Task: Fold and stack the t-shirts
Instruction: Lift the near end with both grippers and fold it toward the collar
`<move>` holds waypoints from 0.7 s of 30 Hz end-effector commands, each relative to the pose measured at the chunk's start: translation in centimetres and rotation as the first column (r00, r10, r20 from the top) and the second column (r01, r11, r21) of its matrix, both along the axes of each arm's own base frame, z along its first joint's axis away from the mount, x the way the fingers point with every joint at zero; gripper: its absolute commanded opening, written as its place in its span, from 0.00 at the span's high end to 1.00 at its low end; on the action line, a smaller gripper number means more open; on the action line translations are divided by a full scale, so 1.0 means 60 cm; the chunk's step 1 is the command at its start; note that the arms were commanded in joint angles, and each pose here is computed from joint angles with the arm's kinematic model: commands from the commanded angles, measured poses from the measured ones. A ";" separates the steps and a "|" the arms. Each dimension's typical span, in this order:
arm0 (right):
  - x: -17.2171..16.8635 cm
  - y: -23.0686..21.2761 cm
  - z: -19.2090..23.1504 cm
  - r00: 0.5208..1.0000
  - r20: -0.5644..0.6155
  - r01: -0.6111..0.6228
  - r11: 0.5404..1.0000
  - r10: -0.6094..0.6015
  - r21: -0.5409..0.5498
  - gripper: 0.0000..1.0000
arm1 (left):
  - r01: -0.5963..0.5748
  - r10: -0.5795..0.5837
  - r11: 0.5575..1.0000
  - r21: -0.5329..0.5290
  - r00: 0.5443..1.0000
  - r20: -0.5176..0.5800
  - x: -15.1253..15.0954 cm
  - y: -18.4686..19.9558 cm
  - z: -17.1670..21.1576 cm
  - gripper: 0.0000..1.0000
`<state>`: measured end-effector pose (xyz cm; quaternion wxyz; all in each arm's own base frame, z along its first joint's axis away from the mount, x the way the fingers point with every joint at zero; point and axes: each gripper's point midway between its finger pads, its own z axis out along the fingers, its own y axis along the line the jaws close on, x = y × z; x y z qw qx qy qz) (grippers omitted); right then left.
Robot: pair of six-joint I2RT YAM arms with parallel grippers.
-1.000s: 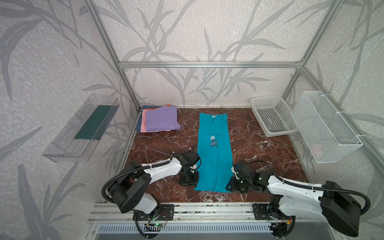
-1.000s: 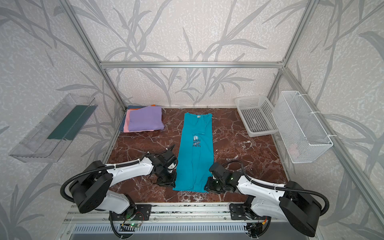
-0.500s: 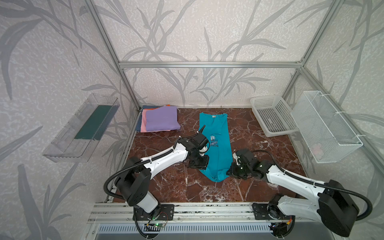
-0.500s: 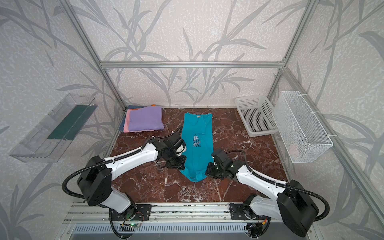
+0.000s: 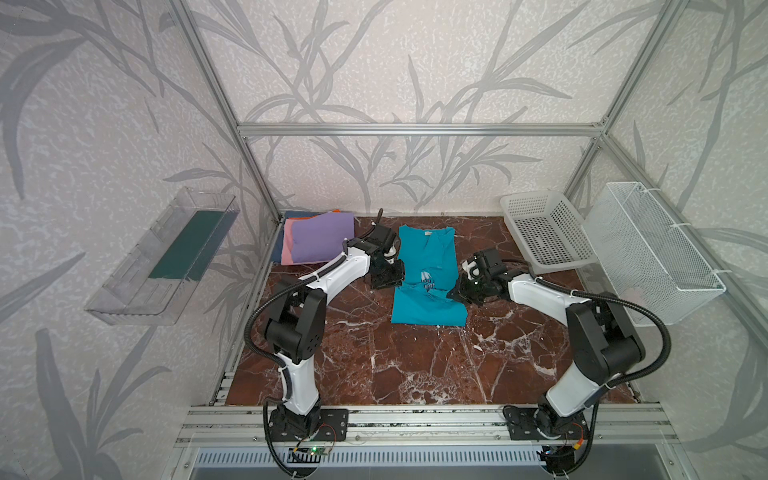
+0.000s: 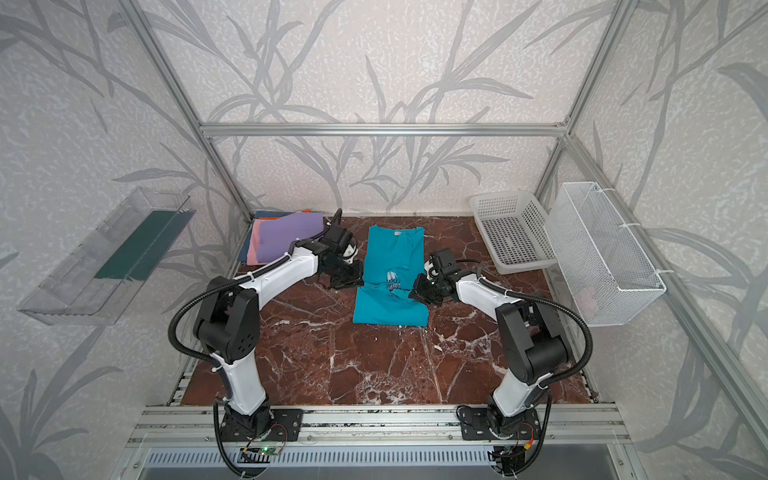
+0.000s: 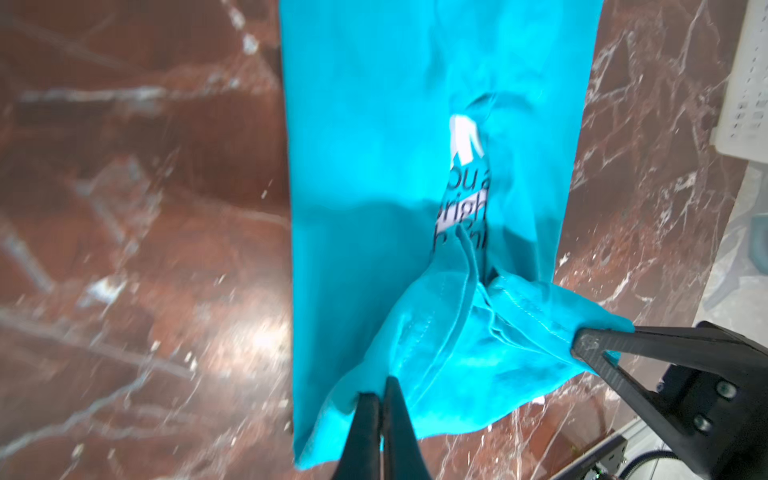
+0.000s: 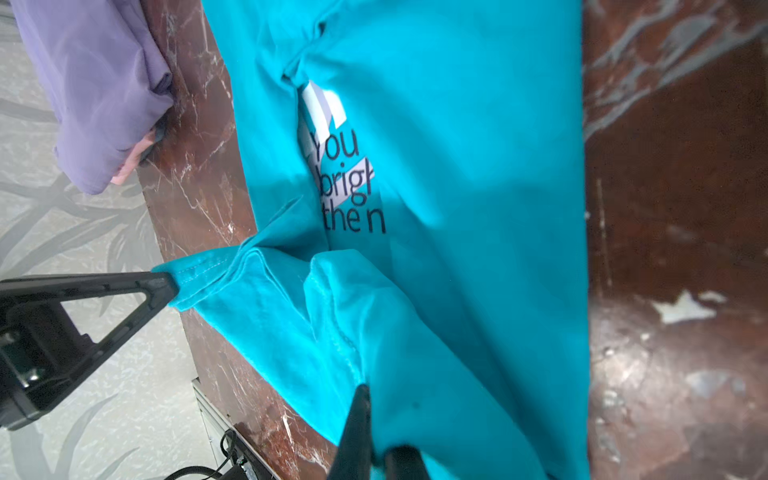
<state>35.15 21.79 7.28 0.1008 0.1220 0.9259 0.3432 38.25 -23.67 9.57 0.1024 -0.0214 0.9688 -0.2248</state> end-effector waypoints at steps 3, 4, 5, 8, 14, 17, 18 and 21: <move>0.056 -0.010 -0.004 1.000 0.024 0.008 0.999 -0.009 0.039 1.00 | -0.013 0.014 1.000 -0.022 1.000 0.023 0.045 -0.010 -0.003 1.00; 0.061 -0.012 -0.007 1.000 0.020 0.013 0.999 -0.014 0.041 1.00 | -0.021 0.021 0.999 -0.030 0.999 0.024 0.053 -0.010 -0.003 1.00; 0.068 -0.016 -0.010 1.000 0.019 0.020 0.999 -0.021 0.044 1.00 | -0.026 0.027 0.999 -0.039 0.999 0.027 0.060 -0.010 -0.002 1.00; 0.085 -0.021 -0.017 0.999 0.013 0.043 0.997 -0.044 0.064 1.00 | -0.040 0.042 0.998 -0.046 0.999 0.035 0.079 -0.007 -0.001 1.00; 0.121 -0.017 -0.013 0.998 0.021 0.063 0.986 -0.067 0.153 0.99 | -0.068 0.071 0.995 -0.066 0.997 0.041 0.105 0.003 0.007 1.00; 0.136 -0.017 -0.013 0.997 0.018 0.073 0.981 -0.078 0.181 0.98 | -0.083 0.086 0.994 -0.076 0.996 0.040 0.114 0.007 0.005 1.00; 0.141 -0.016 -0.013 0.997 0.020 0.074 0.979 -0.079 0.188 0.98 | -0.087 0.090 0.993 -0.077 0.995 0.041 0.117 0.008 0.004 1.00; 0.155 -0.015 -0.011 0.996 0.022 0.077 0.975 -0.083 0.209 0.98 | -0.100 0.103 0.991 -0.085 0.994 0.030 0.125 0.011 -0.003 1.00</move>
